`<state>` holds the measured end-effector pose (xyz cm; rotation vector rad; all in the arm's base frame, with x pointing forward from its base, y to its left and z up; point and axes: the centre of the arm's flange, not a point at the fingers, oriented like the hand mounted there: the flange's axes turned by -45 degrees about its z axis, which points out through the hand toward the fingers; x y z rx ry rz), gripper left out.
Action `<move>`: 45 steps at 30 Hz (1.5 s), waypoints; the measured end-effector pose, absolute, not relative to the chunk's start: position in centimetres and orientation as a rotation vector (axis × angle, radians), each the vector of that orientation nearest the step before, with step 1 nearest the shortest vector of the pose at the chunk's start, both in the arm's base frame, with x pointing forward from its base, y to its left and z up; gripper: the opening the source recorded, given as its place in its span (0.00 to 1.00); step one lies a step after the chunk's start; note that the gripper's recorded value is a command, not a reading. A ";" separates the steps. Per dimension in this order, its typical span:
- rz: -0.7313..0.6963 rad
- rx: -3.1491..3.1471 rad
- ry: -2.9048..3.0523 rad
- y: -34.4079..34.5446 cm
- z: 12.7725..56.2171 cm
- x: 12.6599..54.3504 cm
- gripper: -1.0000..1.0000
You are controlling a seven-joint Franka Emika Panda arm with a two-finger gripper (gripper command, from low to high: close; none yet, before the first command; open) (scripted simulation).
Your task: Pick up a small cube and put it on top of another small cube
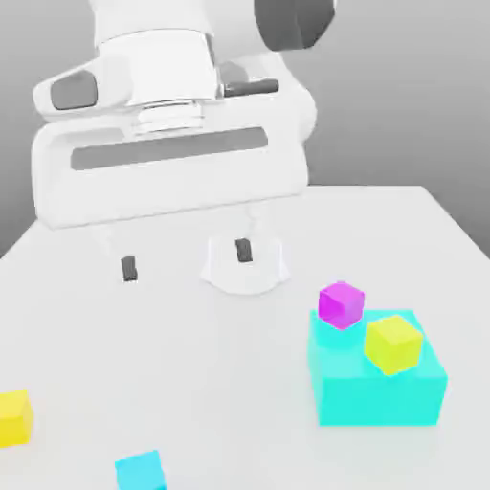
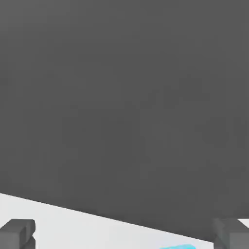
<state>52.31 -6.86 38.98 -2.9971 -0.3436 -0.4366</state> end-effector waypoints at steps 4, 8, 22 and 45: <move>-0.296 -3.026 -0.404 -8.3 32.2 52.7 0.50; -0.153 -3.058 -0.473 -9.9 25.7 52.2 0.50; 0.001 -3.092 -0.550 -12.0 13.3 50.8 0.00; 0.008 -2.842 -1.271 18.8 33.3 37.6 0.00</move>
